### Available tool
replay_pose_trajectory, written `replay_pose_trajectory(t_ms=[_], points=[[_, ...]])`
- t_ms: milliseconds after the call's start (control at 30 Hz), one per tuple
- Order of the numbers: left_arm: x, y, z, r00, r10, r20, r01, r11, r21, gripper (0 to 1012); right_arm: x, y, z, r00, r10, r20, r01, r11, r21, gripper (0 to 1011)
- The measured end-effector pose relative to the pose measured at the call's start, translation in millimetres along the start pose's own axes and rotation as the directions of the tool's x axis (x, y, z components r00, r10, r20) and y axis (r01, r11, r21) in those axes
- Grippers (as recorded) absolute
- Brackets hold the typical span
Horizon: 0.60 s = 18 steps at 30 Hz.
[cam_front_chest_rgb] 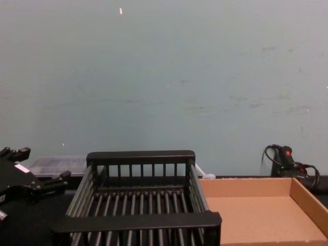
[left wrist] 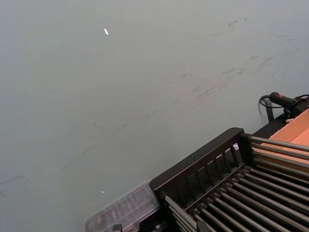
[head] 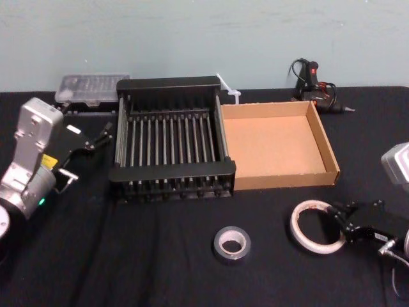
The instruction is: Pick up the white tape and place it into the black box , Pick up the silver tape and place it into the brown box.
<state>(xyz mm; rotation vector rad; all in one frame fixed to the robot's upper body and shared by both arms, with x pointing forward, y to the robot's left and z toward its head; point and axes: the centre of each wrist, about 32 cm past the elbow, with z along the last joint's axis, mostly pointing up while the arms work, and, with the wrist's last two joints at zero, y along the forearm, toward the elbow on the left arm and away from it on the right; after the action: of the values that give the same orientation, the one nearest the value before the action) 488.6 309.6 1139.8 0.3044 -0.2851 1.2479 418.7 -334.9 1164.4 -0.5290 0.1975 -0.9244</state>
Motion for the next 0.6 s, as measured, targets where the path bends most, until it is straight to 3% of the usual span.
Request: replay_pose_trajectory(t_ms=[400, 600], points=[[0.0, 0, 0.0, 1.0, 0.0, 0.0, 0.0, 1.0, 0.0, 1001, 8.4, 2.8, 21.1, 0.998, -0.068, -0.016, 0.069, 0.996, 0.06, 95], [0.0, 0, 0.0, 1.0, 0.0, 0.0, 0.0, 1.0, 0.0, 1001, 13.5, 10.1, 34.2, 0.994, -0.107, -0.022, 0.109, 0.992, 0.066, 95]])
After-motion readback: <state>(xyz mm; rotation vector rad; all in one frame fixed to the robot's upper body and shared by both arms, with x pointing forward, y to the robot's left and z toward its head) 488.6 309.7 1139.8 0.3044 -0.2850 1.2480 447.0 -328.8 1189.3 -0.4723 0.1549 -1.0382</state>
